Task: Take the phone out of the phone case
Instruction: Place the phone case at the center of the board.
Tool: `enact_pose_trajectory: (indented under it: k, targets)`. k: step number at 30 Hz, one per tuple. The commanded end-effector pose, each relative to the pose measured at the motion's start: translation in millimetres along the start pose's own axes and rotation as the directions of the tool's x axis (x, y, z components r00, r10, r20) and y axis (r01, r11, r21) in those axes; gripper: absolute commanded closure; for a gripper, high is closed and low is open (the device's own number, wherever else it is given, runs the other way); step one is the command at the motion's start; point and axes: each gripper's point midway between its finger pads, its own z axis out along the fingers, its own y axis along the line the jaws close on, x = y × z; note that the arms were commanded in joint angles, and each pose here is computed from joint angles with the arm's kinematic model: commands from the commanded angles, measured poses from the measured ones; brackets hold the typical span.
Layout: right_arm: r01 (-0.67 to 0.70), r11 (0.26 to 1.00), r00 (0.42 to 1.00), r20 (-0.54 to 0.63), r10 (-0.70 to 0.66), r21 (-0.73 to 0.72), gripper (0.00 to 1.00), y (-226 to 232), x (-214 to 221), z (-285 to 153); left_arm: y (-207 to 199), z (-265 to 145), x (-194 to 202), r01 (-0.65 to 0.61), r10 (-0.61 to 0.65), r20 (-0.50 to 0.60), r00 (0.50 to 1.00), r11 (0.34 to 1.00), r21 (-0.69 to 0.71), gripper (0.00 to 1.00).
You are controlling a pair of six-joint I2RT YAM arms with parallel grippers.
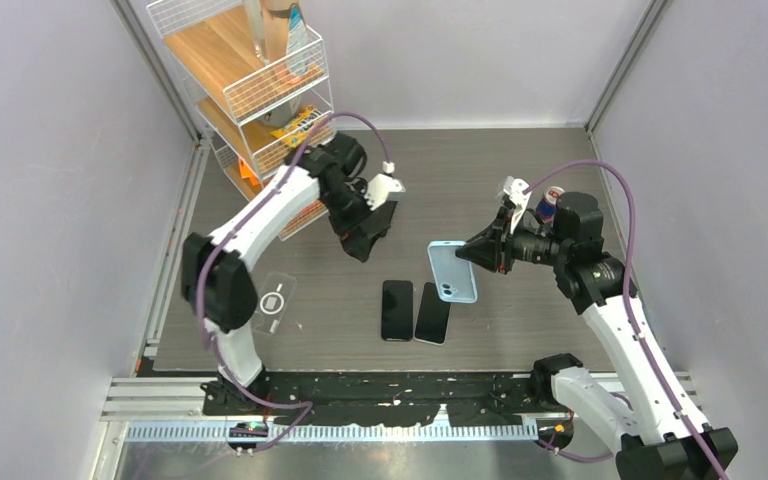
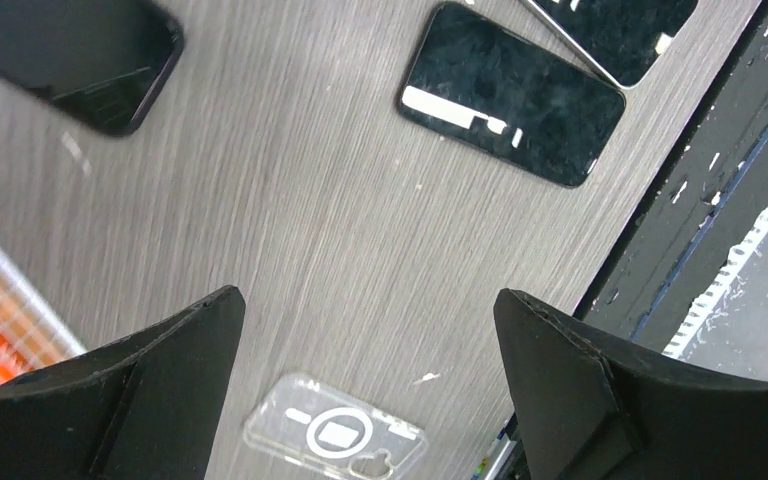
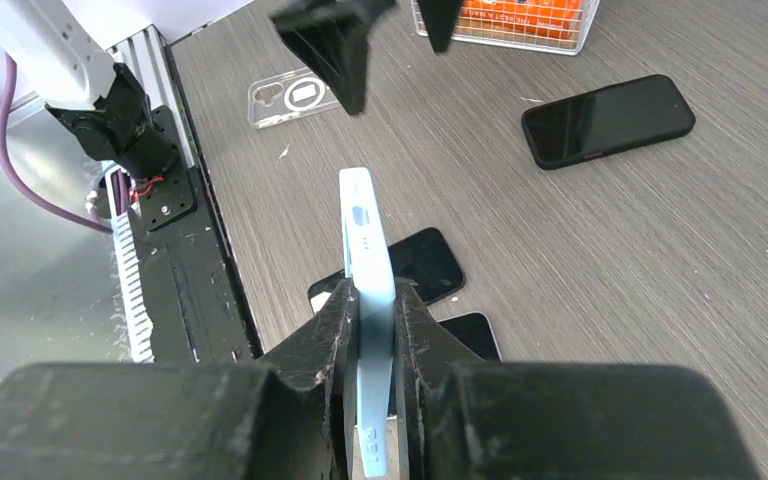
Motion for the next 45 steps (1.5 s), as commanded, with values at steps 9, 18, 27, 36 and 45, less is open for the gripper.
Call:
enact_pose_trajectory:
  k: [9,18,27,36,45]
  targets:
    - [-0.067,0.997,0.998,0.007,0.067,-0.035,0.94,-6.4,-11.7,52.0,-26.5,-109.2,19.0,-0.003,0.122,0.323,0.939,0.939,-0.345,0.00]
    - [-0.231,0.962,0.972,0.001,0.234,-0.145,0.95,12.7,-14.3,144.5,-34.1,-164.2,39.7,0.005,0.249,0.363,0.898,0.819,-0.573,0.01]
    - [-0.552,0.815,0.829,-0.019,0.558,-0.176,0.94,16.9,0.1,230.3,-32.1,-190.6,49.2,0.052,0.298,0.389,0.872,0.733,-0.678,0.00]
    - [-0.759,0.627,0.649,-0.125,0.751,-0.174,0.94,33.4,51.5,297.6,-29.1,-192.0,60.4,0.083,0.301,0.397,0.867,0.698,-0.711,0.00]
    - [-0.840,0.520,0.543,-0.194,0.817,-0.157,0.95,53.0,99.4,325.4,-33.2,-190.7,62.1,0.105,0.287,0.423,0.860,0.710,-0.696,0.00]
